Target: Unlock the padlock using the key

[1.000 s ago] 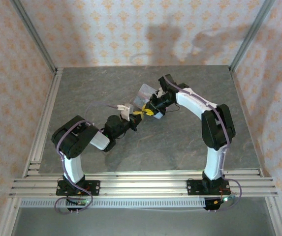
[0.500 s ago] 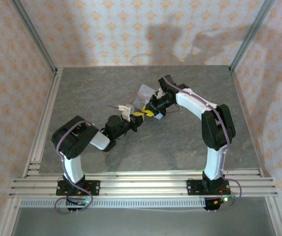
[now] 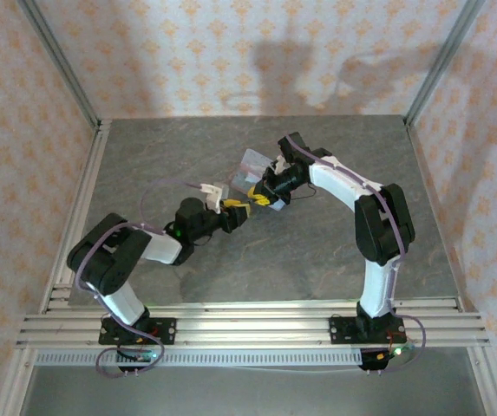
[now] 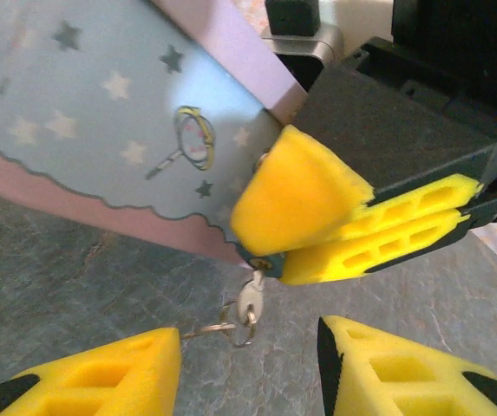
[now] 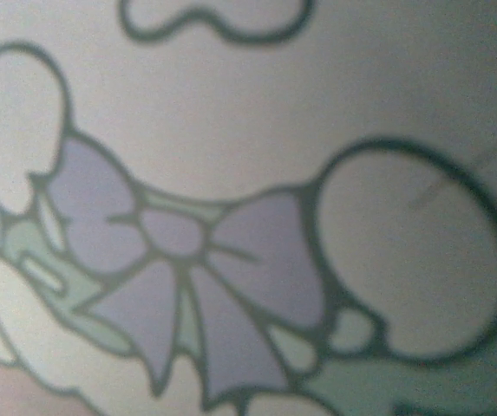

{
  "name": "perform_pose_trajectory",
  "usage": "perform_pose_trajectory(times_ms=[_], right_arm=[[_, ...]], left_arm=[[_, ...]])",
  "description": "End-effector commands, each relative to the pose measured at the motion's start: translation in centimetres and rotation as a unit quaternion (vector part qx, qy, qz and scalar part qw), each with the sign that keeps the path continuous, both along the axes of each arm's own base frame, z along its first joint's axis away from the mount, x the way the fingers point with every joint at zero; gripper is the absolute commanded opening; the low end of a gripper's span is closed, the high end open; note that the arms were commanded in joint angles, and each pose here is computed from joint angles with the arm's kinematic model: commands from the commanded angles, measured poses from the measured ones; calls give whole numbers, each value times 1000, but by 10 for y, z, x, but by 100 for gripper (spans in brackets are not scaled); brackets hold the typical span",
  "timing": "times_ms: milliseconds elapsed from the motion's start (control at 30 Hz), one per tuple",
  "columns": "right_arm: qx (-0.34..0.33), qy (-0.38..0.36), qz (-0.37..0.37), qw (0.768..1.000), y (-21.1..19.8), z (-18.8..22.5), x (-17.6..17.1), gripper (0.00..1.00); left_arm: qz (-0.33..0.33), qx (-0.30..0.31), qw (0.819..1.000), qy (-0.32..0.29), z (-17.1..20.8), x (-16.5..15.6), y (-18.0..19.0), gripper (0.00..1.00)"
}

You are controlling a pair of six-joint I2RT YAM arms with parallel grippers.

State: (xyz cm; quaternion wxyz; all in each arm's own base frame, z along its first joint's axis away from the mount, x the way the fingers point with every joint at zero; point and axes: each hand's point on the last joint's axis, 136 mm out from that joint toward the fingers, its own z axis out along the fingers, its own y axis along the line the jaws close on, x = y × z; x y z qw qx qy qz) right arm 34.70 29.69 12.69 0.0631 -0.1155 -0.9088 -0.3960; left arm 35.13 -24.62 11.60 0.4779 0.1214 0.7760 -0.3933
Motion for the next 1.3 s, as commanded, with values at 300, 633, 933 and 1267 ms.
perform_pose_trajectory(times_ms=[300,633,933,1267], right_arm=[[26,17,15,999,2,8,-12,0],[30,20,15,999,-1,8,-12,0],[34,22,13,999,-1,7,-12,0],[35,22,11,999,-1,9,-10,0]], left_arm=[[-116,-118,981,105,16,-1,-5,36],[-106,-132,981,96,17,8,-5,29],[-100,-145,980,91,19,19,-8,29],[-108,-144,979,96,15,18,-16,25]])
